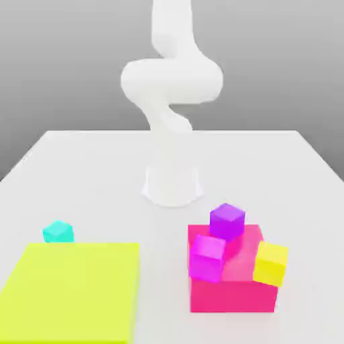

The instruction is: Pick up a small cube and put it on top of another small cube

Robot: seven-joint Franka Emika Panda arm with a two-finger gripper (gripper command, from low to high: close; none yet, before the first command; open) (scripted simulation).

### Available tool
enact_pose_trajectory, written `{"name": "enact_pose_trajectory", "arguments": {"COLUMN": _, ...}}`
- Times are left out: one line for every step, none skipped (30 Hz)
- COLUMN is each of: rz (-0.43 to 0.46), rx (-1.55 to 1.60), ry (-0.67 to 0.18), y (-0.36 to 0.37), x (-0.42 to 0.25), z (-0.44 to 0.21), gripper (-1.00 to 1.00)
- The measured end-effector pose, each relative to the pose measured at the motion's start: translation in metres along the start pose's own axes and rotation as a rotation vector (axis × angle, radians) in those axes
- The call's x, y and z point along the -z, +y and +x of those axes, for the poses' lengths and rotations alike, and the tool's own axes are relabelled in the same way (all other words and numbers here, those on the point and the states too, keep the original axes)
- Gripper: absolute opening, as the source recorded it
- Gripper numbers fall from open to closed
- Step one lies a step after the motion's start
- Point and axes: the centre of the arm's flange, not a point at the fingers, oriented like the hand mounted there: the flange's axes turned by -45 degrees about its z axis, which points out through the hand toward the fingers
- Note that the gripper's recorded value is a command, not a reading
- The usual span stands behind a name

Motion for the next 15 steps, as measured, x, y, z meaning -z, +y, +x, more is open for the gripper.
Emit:
{"name": "enact_pose_trajectory", "arguments": {"rz": -0.028, "rx": -0.047, "ry": -0.020, "y": 0.007, "x": -0.017, "z": -0.003, "gripper": 0.00}}
{"name": "enact_pose_trajectory", "arguments": {"rz": -0.054, "rx": -0.092, "ry": -0.039, "y": 0.015, "x": -0.032, "z": -0.006, "gripper": 0.00}}
{"name": "enact_pose_trajectory", "arguments": {"rz": -0.080, "rx": -0.137, "ry": -0.057, "y": 0.023, "x": -0.047, "z": -0.010, "gripper": 0.00}}
{"name": "enact_pose_trajectory", "arguments": {"rz": -0.105, "rx": -0.182, "ry": -0.074, "y": 0.032, "x": -0.062, "z": -0.014, "gripper": 0.00}}
{"name": "enact_pose_trajectory", "arguments": {"rz": -0.130, "rx": -0.227, "ry": -0.091, "y": 0.041, "x": -0.076, "z": -0.019, "gripper": 0.00}}
{"name": "enact_pose_trajectory", "arguments": {"rz": -0.154, "rx": -0.273, "ry": -0.107, "y": 0.051, "x": -0.090, "z": -0.025, "gripper": 0.00}}
{"name": "enact_pose_trajectory", "arguments": {"rz": -0.178, "rx": -0.318, "ry": -0.123, "y": 0.061, "x": -0.103, "z": -0.031, "gripper": 0.00}}
{"name": "enact_pose_trajectory", "arguments": {"rz": -0.202, "rx": -0.365, "ry": -0.139, "y": 0.071, "x": -0.116, "z": -0.038, "gripper": 0.00}}
{"name": "enact_pose_trajectory", "arguments": {"rz": -0.226, "rx": -0.411, "ry": -0.155, "y": 0.082, "x": -0.129, "z": -0.045, "gripper": 0.00}}
{"name": "enact_pose_trajectory", "arguments": {"rz": -0.249, "rx": -0.458, "ry": -0.170, "y": 0.093, "x": -0.141, "z": -0.053, "gripper": 0.00}}
{"name": "enact_pose_trajectory", "arguments": {"rz": -0.272, "rx": -0.505, "ry": -0.184, "y": 0.104, "x": -0.152, "z": -0.061, "gripper": 0.00}}
{"name": "enact_pose_trajectory", "arguments": {"rz": -0.295, "rx": -0.553, "ry": -0.198, "y": 0.115, "x": -0.163, "z": -0.070, "gripper": 0.00}}
{"name": "enact_pose_trajectory", "arguments": {"rz": -0.318, "rx": -0.601, "ry": -0.212, "y": 0.126, "x": -0.174, "z": -0.080, "gripper": 0.00}}
{"name": "enact_pose_trajectory", "arguments": {"rz": -0.340, "rx": -0.650, "ry": -0.225, "y": 0.137, "x": -0.183, "z": -0.090, "gripper": 0.00}}
{"name": "enact_pose_trajectory", "arguments": {"rz": -0.362, "rx": -0.698, "ry": -0.239, "y": 0.148, "x": -0.193, "z": -0.100, "gripper": 0.00}}
